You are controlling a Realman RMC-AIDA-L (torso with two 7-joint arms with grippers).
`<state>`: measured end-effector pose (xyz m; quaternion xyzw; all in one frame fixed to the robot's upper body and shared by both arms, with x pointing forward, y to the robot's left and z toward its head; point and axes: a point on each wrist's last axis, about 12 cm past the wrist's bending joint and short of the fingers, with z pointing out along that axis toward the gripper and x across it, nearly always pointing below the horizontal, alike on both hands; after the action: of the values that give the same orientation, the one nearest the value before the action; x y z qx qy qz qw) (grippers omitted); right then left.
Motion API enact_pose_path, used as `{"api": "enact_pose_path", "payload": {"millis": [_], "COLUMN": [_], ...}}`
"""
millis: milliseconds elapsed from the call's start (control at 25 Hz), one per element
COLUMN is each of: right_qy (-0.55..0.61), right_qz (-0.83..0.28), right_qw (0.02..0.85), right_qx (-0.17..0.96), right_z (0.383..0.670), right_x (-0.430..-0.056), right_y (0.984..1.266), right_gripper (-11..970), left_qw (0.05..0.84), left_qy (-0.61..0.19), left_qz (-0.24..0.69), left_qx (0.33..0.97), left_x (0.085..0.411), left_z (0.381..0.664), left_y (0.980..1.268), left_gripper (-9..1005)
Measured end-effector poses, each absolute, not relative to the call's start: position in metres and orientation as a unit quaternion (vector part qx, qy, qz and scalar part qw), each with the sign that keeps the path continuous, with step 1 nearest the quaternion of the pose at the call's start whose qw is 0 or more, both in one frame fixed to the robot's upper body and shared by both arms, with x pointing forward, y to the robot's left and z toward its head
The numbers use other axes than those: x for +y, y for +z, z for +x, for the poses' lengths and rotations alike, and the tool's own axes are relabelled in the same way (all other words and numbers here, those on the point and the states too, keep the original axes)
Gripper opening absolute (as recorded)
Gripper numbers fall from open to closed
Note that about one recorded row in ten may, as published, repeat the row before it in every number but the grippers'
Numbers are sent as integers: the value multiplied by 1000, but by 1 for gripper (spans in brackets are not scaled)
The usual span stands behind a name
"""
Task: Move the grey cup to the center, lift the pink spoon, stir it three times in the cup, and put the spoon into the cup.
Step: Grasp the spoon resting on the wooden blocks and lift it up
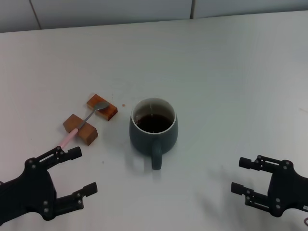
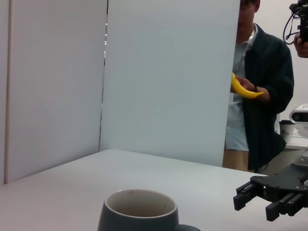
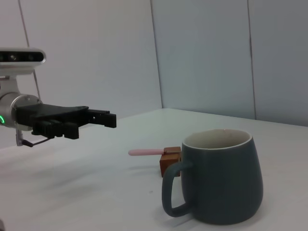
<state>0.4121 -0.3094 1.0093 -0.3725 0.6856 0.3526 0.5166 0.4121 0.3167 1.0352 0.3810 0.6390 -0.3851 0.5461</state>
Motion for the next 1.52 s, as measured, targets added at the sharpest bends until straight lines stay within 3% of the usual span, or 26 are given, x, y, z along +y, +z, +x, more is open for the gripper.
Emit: {"api": "enact_pose_path", "payload": {"millis": [240, 400, 520, 560, 600, 720, 960, 1120, 1520], "right_qy": [352, 354, 353, 354, 354, 355, 356, 356, 361], "right_qz": [-373, -372, -374, -376, -377, -383, -390, -391, -388], "right_qw": [515, 510, 507, 507, 507, 505, 496, 494, 491], "right_qx": [687, 690, 691, 690, 689, 687, 689, 690, 691], "right_z": [415, 419, 424, 425, 426, 431, 438, 440, 447], "right_x": [-309, -311, -312, -311, -311, -310, -312, -312, -309], "right_y": [1010, 1012, 1014, 1015, 1015, 1017, 1022, 1022, 1025], "right_gripper": [622, 621, 621, 621, 621, 621, 621, 622, 622], "left_qw": [549, 584, 584, 560, 541, 504, 401, 331, 250], "left_qy": [-405, -480, -480, -538, -560, -596, -649, -626, -607], "left_qz": [361, 216, 216, 81, 3, -92, -207, -294, -336], "left_qx": [635, 618, 618, 625, 627, 618, 612, 642, 675], "left_x": [308, 298, 298, 309, 317, 327, 335, 346, 350], "left_z": [413, 417, 417, 426, 427, 426, 427, 422, 413], "left_y": [1033, 1040, 1040, 1047, 1047, 1046, 1042, 1028, 1017], "left_gripper": [815, 814, 814, 814, 814, 814, 813, 813, 812]}}
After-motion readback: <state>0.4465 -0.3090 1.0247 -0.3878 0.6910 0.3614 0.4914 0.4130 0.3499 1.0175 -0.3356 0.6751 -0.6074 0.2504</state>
